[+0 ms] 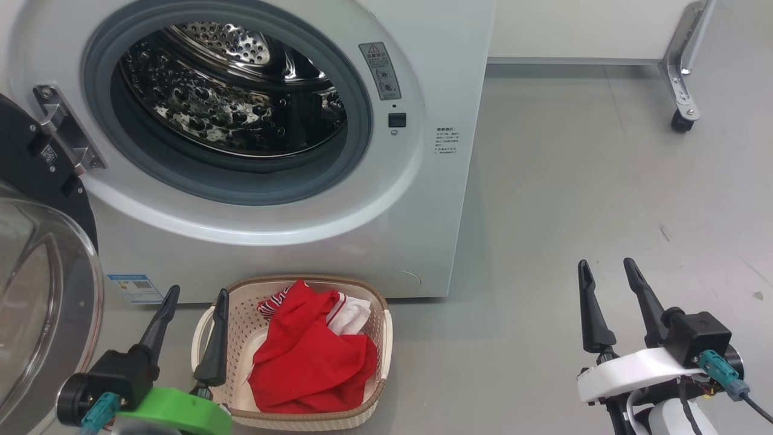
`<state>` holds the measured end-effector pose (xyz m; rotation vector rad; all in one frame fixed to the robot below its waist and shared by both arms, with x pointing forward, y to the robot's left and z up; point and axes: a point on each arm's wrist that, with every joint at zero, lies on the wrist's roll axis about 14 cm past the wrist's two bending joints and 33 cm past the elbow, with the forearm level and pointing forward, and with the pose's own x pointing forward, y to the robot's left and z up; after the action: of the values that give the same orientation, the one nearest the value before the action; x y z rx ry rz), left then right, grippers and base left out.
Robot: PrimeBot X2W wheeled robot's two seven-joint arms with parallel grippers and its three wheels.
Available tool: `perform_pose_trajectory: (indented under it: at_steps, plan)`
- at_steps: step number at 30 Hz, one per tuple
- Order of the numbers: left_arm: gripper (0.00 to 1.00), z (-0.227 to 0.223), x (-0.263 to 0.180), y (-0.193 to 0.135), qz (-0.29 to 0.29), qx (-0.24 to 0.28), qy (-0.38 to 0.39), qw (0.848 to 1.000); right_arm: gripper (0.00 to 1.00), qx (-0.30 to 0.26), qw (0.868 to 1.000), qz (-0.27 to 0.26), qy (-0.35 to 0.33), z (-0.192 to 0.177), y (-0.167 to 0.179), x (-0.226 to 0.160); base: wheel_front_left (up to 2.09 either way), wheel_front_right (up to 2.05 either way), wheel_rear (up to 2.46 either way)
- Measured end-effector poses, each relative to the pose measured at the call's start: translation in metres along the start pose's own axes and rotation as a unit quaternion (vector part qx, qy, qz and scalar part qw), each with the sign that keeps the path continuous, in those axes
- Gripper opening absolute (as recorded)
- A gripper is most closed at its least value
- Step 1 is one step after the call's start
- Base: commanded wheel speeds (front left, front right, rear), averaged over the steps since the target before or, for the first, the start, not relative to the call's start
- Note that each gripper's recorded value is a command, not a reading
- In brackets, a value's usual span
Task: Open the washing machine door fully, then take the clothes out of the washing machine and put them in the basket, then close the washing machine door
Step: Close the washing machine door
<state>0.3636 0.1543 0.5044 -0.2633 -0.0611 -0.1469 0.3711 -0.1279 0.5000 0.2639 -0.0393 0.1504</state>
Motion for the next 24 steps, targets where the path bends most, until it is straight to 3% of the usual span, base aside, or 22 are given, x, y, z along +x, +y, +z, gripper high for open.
perform_pose_trajectory:
  at_steps: [24]
  plan:
    - [1.00,-0.0016,-0.0012,-0.0065,-0.005,-0.006,0.000,1.000,1.00,0.000,1.000,-0.003,0.003,-0.0017,-0.0020,0.0002,-0.97,0.97,0.00]
